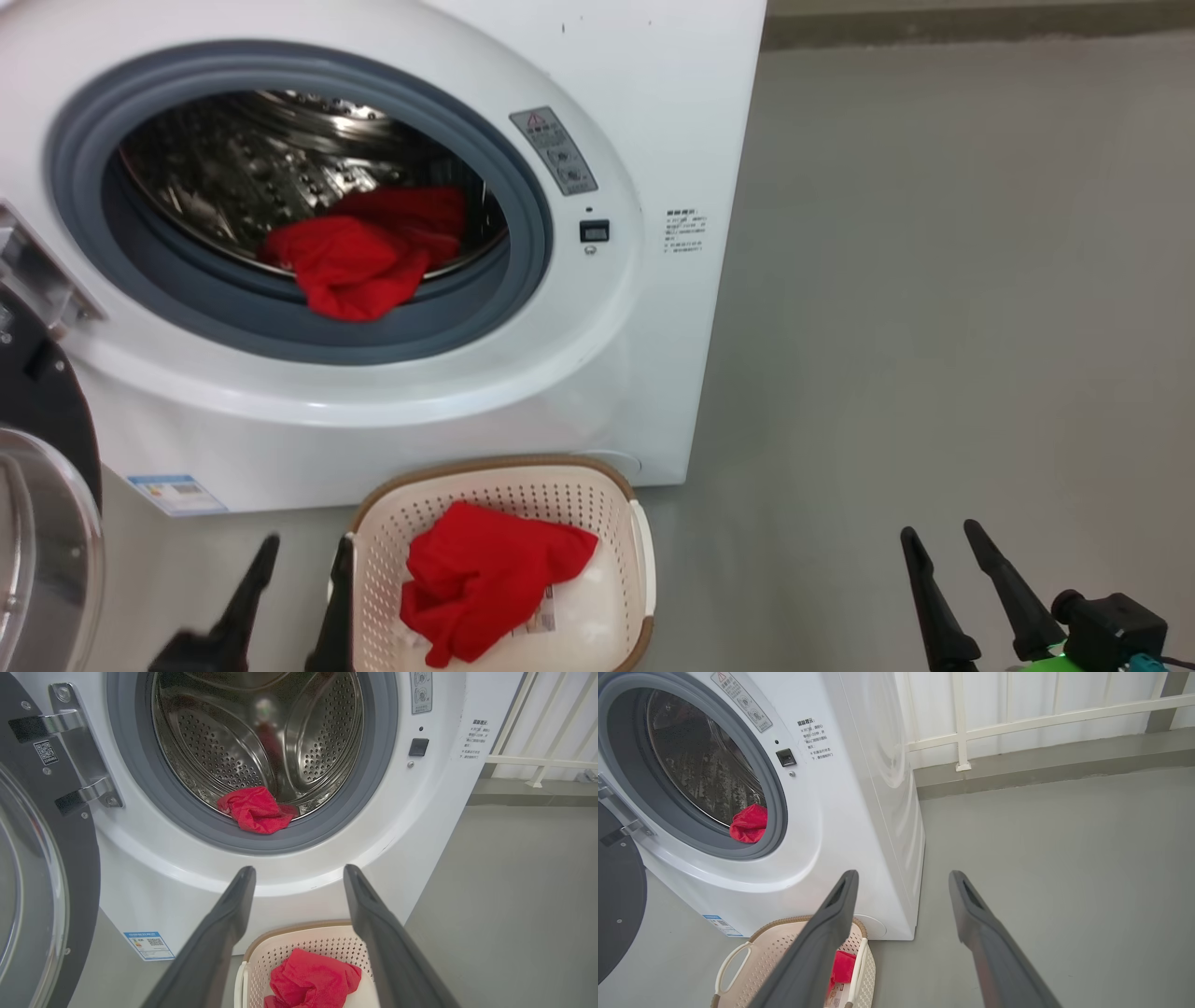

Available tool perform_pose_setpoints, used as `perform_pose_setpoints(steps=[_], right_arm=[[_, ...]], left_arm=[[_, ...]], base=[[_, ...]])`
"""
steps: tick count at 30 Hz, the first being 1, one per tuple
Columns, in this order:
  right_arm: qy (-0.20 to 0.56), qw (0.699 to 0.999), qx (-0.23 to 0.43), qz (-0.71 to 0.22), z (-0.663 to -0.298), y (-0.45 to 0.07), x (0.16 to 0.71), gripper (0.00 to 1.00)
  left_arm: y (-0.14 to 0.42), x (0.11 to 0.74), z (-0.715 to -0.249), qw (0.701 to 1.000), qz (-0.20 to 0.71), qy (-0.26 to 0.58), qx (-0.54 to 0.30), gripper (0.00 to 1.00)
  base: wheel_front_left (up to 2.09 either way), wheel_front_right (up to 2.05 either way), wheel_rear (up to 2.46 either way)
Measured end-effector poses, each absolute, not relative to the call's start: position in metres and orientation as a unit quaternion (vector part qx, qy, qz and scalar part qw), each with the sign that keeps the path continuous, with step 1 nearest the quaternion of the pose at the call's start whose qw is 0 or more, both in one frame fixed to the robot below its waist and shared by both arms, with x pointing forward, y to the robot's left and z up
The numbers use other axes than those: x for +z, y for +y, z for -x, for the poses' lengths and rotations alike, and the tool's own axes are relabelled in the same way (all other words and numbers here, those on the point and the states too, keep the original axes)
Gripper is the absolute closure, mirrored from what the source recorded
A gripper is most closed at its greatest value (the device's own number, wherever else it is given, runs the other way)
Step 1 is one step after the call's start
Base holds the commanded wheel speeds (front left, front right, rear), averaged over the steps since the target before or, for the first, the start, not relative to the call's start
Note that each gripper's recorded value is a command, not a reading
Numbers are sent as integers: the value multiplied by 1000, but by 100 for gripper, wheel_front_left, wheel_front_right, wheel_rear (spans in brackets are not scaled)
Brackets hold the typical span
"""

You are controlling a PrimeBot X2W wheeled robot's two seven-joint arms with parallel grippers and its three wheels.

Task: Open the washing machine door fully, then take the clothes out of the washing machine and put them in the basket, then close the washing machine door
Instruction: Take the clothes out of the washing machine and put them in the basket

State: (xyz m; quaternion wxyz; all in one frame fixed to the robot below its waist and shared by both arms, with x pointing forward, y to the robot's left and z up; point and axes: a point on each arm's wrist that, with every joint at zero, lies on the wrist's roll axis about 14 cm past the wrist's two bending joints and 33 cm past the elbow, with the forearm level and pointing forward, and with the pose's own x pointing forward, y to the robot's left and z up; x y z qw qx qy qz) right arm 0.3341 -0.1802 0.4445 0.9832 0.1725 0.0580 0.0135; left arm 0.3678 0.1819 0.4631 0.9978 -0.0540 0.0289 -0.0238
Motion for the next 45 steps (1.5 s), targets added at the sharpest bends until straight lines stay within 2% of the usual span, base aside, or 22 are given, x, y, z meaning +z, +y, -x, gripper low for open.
perform_pose_setpoints(steps=[11,26,38,45], right_arm=[[74,981,16,-179,-361,-170,432,0],[105,978,-14,-180,-398,-180,398,0],[121,976,-30,-177,-408,-189,380,0],[127,975,-37,-177,-412,-194,374,0]], left_arm=[[161,470,-461,996,8,26,-83,0],[162,433,-590,987,-79,104,-95,0],[165,389,-632,971,-135,187,-68,0],[181,379,-652,963,-171,204,-44,0]], base=[[0,0,0],[0,0,0],[0,0,0],[0,0,0]])
